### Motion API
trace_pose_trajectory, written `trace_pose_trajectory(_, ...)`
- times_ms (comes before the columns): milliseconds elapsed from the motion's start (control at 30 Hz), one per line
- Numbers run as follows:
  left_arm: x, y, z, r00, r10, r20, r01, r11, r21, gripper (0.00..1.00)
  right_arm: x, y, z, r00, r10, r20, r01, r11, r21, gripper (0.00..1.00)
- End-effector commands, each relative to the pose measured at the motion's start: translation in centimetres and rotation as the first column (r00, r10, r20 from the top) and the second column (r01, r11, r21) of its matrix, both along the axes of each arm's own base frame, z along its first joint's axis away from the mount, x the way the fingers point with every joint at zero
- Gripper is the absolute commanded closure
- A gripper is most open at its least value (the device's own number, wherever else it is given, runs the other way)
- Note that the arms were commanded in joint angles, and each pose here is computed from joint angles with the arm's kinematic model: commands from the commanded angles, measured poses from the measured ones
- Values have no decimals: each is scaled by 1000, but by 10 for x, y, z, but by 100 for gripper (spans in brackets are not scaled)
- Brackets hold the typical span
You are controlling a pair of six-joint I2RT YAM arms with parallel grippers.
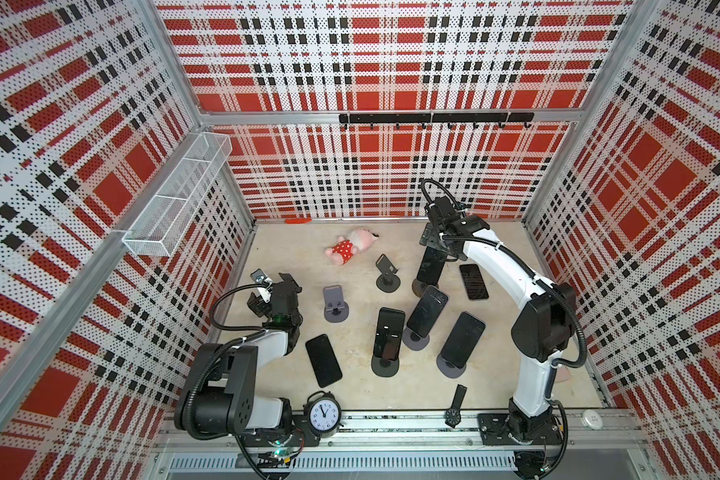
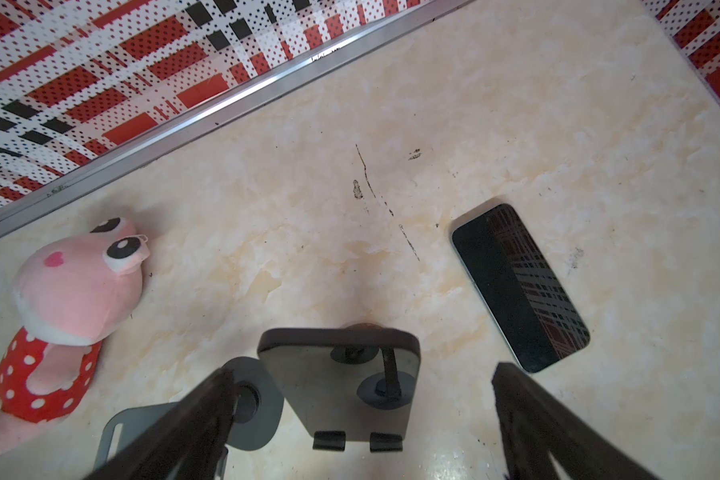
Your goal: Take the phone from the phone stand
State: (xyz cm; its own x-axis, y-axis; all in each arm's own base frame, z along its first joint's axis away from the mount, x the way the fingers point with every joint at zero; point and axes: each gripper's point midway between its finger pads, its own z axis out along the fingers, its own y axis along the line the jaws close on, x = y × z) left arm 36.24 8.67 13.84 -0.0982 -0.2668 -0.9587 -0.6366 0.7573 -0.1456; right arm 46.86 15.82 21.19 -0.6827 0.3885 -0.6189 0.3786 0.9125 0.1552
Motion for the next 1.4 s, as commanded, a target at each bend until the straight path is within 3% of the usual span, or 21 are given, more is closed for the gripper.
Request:
trace_pose_trajectory(0, -1, 2, 0, 1000, 6, 15, -6, 1000, -6, 2, 3, 10, -7, 1000, 20, -24, -19, 1000, 11, 0)
trace_pose_trajectory(567, 4, 1, -1, 1000, 2, 5, -2, 1000, -1, 2, 7, 15, -33, 990, 100, -102, -102, 995, -22, 0)
trace_pose_trajectory(1367, 11, 0, -4, 1000, -3, -23, 3, 1000, 6, 2, 6, -2, -54, 992, 75, -101, -80, 996, -50, 15)
